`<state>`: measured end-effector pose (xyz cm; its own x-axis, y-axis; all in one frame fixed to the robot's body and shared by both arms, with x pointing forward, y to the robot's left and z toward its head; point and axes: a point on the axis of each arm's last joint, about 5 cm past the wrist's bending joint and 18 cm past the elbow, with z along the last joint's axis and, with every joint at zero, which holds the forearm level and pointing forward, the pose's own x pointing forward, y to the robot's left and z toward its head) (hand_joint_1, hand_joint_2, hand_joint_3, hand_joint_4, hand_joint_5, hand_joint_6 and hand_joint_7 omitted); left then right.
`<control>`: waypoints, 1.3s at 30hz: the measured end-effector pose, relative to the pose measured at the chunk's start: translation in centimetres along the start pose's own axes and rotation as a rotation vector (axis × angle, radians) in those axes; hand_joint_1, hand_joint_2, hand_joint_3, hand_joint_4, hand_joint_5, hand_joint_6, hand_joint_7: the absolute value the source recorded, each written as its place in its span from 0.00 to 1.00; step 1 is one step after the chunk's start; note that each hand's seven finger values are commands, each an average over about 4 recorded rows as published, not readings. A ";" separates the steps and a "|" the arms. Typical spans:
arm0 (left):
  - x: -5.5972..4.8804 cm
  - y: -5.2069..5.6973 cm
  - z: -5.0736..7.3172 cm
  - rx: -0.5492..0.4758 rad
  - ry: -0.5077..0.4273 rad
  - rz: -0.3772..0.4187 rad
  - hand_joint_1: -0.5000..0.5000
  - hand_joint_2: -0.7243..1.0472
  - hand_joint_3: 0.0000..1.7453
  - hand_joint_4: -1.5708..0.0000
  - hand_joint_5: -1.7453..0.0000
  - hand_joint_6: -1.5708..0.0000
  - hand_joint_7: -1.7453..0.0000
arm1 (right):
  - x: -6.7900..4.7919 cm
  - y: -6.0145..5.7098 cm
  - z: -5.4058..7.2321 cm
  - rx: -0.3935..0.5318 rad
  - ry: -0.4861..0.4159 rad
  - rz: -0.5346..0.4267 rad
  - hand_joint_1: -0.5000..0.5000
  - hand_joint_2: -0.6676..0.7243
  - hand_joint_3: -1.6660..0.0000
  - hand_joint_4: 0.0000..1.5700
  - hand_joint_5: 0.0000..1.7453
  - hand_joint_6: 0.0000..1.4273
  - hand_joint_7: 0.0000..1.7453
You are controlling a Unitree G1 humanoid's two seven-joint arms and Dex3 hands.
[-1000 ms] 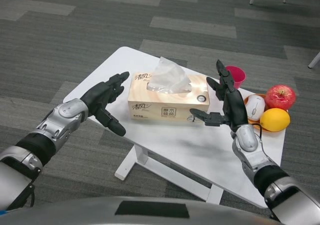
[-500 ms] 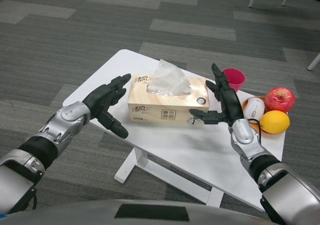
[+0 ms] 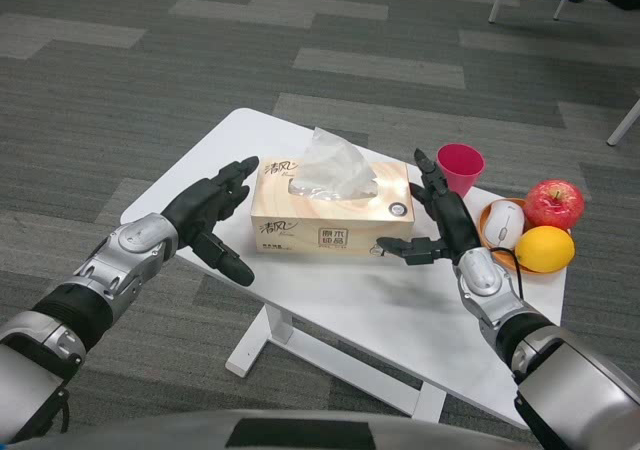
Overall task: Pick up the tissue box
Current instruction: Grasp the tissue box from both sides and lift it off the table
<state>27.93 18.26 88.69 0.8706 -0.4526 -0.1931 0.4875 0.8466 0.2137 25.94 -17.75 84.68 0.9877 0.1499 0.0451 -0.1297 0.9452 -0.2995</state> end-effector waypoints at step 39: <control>-0.4 -0.2 -0.3 -0.040 -0.053 0.014 1.00 0.33 0.00 1.00 0.94 1.00 1.00 | -4.6 1.8 -2.2 0.119 0.038 0.099 0.67 0.18 0.71 0.07 0.14 0.00 0.04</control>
<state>27.47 18.35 88.46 0.8799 -0.4541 -0.1395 0.4734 0.8628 0.1776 21.37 -17.38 81.87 0.9720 0.2345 -0.0161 -0.2334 0.9545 -0.1855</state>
